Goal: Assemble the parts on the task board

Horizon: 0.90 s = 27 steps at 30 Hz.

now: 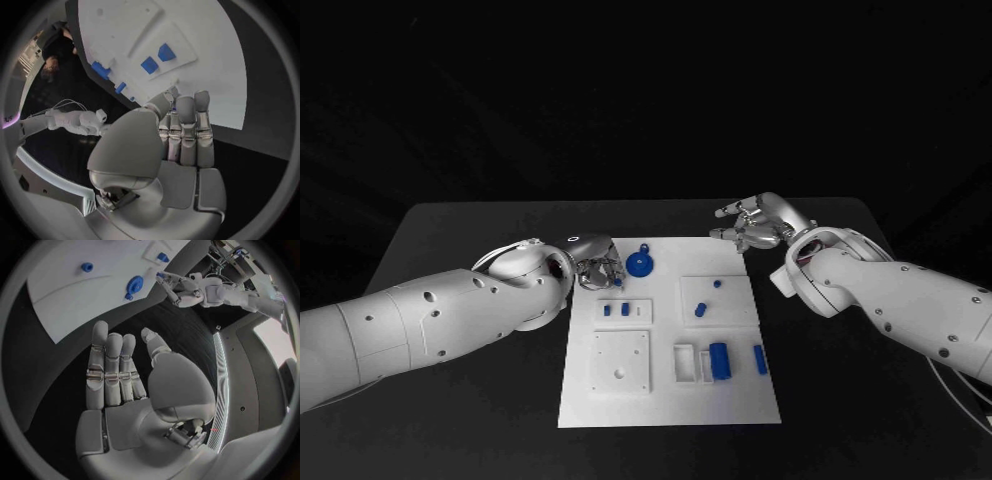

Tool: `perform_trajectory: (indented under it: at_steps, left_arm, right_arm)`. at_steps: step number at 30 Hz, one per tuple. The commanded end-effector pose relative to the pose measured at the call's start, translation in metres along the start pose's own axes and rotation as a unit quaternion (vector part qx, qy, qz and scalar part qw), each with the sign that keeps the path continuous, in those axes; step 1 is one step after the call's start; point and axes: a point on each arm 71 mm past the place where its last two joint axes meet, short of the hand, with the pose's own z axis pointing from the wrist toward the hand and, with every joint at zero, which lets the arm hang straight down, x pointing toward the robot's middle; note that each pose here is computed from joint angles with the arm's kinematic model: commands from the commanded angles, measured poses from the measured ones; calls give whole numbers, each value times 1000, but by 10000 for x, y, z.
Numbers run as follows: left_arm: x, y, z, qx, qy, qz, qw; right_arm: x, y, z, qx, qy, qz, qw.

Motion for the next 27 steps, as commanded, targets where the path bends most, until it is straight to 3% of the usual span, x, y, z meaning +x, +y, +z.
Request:
perform_trajectory:
  at_steps: [1, 10, 27]
  left_arm:
    - [27, -28, 7, 9, 12, 15, 1000]
    - [67, -39, 1, 11, 23, 20, 999]
    - [70, -33, 9, 10, 18, 22, 1000]
  right_arm:
    - [17, 15, -2, -7, 7, 0, 1000]
    - [12, 13, -2, -9, 5, 2, 1000]
    - [14, 15, -1, -9, 5, 4, 1000]
